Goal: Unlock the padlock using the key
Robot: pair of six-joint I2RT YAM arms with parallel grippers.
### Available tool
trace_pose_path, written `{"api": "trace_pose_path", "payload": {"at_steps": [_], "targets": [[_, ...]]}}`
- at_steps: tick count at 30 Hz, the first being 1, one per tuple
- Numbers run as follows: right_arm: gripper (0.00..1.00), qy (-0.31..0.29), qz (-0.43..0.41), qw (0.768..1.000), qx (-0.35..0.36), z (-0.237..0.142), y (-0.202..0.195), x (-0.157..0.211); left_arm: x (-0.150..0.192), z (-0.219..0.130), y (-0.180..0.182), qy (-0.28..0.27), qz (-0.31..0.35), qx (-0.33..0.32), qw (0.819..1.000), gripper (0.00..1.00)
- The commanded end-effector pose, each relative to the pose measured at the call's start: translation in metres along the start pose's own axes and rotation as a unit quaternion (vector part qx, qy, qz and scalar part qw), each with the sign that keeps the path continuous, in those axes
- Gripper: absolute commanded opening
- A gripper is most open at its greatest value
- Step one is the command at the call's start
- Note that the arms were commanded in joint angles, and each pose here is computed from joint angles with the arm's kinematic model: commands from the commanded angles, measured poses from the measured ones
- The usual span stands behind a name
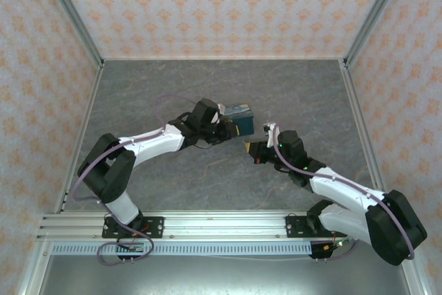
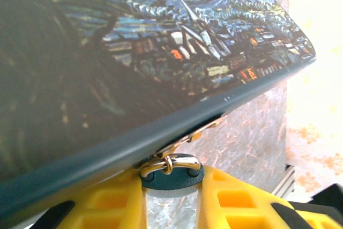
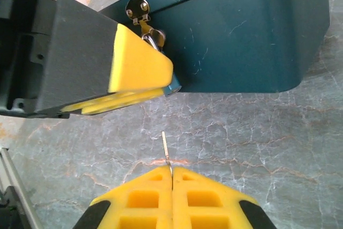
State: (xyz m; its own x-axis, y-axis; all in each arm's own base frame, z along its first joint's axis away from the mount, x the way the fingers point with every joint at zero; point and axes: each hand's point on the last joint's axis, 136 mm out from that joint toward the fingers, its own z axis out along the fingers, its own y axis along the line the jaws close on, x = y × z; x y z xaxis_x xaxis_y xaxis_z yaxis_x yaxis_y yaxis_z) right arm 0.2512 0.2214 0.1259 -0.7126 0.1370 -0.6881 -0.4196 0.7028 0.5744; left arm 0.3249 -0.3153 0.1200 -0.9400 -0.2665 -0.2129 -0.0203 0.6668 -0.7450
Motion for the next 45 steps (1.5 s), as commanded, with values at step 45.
{"api": "trace_pose_path", "payload": {"at_steps": [45], "targets": [[0.0, -0.062, -0.026, 0.998, -0.007, 0.018, 0.007, -0.032, -0.002, -0.009, -0.028, 0.01, -0.021, 0.036, 0.999, 0.22]]}}
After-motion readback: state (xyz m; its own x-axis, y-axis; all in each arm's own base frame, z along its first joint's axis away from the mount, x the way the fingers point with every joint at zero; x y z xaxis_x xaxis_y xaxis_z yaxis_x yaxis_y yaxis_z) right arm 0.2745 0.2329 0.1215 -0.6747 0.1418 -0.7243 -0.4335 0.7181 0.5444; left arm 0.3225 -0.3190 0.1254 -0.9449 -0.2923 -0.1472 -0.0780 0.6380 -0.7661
